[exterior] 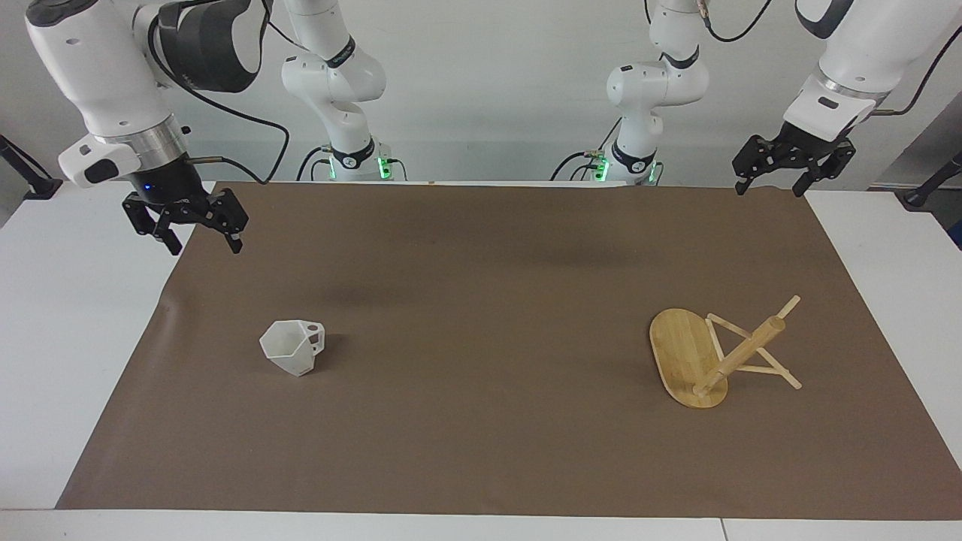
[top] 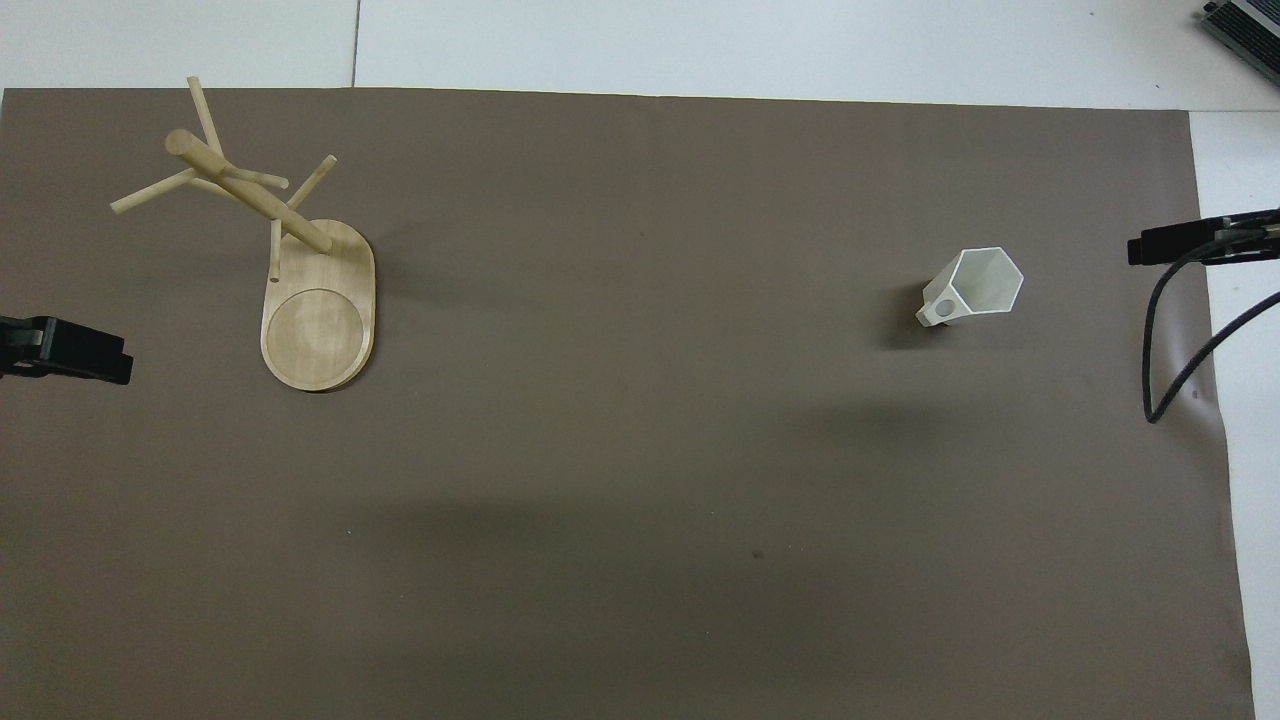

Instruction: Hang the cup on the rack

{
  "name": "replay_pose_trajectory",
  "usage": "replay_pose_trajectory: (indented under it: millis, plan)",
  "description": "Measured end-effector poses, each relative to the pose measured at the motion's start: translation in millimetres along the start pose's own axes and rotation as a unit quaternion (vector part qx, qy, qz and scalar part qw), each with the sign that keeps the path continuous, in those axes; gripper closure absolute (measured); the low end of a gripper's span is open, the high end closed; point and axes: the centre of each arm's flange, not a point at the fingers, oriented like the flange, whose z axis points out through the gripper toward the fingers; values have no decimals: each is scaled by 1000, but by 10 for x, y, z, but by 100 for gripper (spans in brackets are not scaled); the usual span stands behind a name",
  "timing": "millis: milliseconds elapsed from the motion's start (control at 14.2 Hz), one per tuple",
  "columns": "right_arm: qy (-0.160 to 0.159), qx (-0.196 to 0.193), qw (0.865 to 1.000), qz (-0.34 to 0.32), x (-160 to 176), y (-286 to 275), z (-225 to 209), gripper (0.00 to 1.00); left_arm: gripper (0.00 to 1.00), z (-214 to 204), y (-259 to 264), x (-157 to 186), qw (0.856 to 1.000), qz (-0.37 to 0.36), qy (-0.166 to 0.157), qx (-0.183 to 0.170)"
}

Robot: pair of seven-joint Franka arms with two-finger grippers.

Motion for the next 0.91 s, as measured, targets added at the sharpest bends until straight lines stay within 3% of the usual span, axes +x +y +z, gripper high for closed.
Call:
replay_pose_trajectory:
  millis: [351, 912]
  plan:
    - [4, -1, 1000, 3, -51, 23, 292, 0, 0, -1, 8, 1, 1000, 1, 0, 0]
    - [0, -8, 1000, 6, -41, 66, 1474, 0, 0, -10, 36, 17, 1000, 13, 7, 1]
